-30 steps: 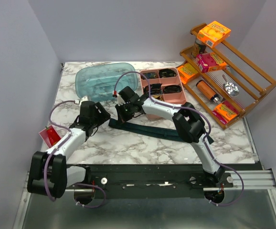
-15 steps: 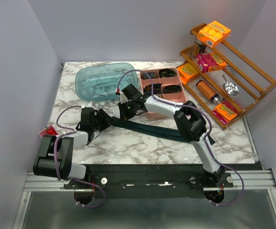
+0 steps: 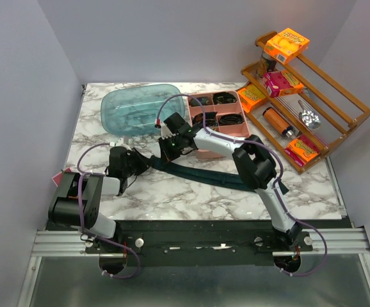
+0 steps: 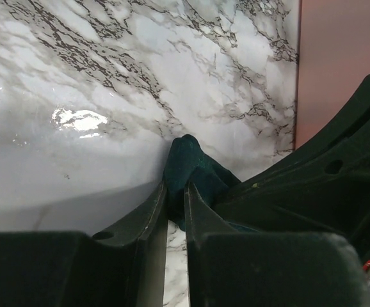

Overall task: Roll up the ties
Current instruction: Roll the tie at the center of the board.

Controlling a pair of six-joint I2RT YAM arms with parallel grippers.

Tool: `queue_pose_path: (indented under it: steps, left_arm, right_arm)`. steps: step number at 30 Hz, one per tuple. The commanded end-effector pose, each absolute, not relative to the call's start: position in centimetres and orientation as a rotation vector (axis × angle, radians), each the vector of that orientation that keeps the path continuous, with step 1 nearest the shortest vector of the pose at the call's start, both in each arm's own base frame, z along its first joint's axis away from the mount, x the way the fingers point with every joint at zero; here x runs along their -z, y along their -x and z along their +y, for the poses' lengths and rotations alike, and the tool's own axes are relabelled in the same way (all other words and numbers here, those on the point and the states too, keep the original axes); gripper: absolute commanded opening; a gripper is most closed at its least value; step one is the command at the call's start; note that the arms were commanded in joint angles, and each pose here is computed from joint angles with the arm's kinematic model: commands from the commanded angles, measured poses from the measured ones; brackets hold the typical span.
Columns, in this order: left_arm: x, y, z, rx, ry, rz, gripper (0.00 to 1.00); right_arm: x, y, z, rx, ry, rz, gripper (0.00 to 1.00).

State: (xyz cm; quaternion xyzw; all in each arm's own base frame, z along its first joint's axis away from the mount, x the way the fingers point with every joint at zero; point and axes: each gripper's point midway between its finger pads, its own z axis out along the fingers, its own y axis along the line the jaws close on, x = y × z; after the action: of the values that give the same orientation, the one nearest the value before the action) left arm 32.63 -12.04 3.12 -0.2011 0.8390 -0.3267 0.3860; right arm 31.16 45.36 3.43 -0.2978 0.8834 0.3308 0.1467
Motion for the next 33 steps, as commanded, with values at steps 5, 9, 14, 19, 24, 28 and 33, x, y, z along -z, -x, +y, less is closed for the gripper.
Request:
queue_pose_path:
  steps: [5, 9, 14, 19, 24, 28, 33]
  left_arm:
    - [-4.0, -31.1, -11.0, 0.774, 0.520, 2.112, 0.14]
    - [-4.2, -30.0, -10.6, 0.710, 0.539, 2.114, 0.07]
    - [-4.5, -29.2, -9.7, 0.608, 0.565, 2.100, 0.01]
    - [-6.1, -29.1, -9.4, 0.508, 0.530, 2.103, 0.00]
    - [-6.9, -29.2, -9.7, 0.423, 0.482, 2.119, 0.00]
    - [-7.2, -29.3, -9.9, 0.400, 0.485, 2.112, 0.00]
    - [-7.5, -29.4, -9.7, 0.395, 0.514, 2.090, 0.00]
  right_arm:
    - [-0.9, -29.6, 45.3, -0.942, 0.946, 2.610, 0.04]
    - [-1.5, -29.3, 45.6, -0.945, 0.959, 2.593, 0.04]
    - [-2.0, -29.3, 46.0, -0.927, 0.978, 2.579, 0.04]
    - [-2.5, -29.1, 46.6, -0.927, 0.989, 2.565, 0.04]
    - [-2.8, -29.5, 46.9, -0.918, 0.978, 2.557, 0.04]
    - [-2.6, -29.9, 46.9, -0.891, 0.971, 2.559, 0.04]
    - [-2.0, -29.9, 46.7, -0.877, 0.972, 2.574, 0.04]
